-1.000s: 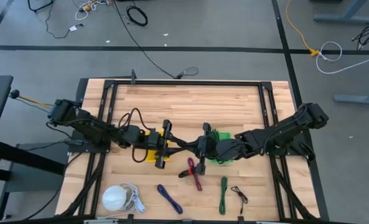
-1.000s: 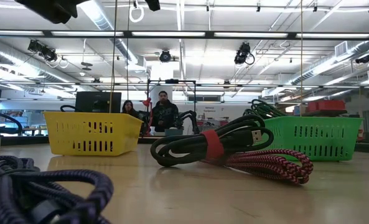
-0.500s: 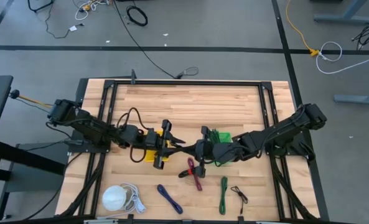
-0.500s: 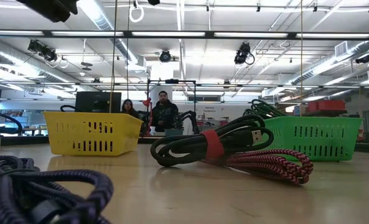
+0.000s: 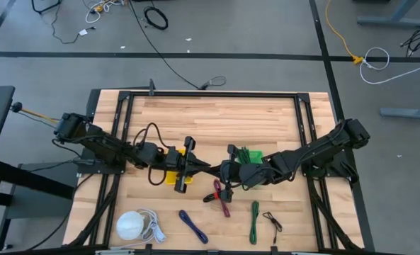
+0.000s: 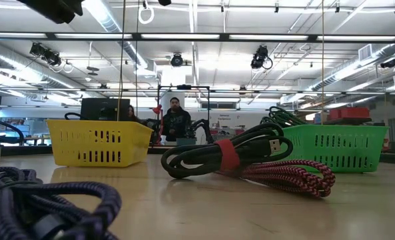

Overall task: Pick & Place USB Port
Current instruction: Put the black charger cable into the yellow bin

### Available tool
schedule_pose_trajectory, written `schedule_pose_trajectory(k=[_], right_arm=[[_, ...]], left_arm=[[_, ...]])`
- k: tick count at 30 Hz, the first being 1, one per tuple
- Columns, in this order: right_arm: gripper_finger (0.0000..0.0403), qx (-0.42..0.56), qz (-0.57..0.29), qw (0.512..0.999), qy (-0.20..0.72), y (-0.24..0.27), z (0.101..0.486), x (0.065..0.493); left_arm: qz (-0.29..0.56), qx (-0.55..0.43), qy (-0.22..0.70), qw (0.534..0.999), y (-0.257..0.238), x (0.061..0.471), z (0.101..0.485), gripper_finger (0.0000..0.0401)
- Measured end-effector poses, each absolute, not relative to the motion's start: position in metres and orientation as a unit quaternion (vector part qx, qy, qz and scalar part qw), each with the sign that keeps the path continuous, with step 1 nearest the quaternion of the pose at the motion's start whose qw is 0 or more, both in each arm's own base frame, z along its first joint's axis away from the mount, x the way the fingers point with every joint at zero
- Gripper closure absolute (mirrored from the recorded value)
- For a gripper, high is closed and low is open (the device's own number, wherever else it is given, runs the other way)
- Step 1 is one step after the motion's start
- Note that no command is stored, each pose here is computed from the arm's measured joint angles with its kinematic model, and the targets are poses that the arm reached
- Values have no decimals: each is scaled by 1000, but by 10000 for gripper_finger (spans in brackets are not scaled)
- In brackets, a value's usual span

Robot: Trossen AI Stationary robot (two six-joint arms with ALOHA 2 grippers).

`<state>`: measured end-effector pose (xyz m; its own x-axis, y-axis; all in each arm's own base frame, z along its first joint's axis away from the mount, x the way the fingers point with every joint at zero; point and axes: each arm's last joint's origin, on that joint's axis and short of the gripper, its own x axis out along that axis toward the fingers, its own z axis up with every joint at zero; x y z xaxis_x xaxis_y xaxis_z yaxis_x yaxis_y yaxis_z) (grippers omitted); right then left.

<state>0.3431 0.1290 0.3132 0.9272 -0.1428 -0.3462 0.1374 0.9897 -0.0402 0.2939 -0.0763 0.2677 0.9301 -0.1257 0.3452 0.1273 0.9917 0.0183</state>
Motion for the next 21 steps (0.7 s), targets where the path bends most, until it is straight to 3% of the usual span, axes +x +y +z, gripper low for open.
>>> schedule_pose_trajectory(k=[6,21], right_arm=[[395,-17,-73,981,177,125,314,344],[316,-31,-89,980,174,121,323,337]], left_arm=[[-70,2,-175,982,-77,294,268,381],[-40,28,-134,990,-75,294,263,381]])
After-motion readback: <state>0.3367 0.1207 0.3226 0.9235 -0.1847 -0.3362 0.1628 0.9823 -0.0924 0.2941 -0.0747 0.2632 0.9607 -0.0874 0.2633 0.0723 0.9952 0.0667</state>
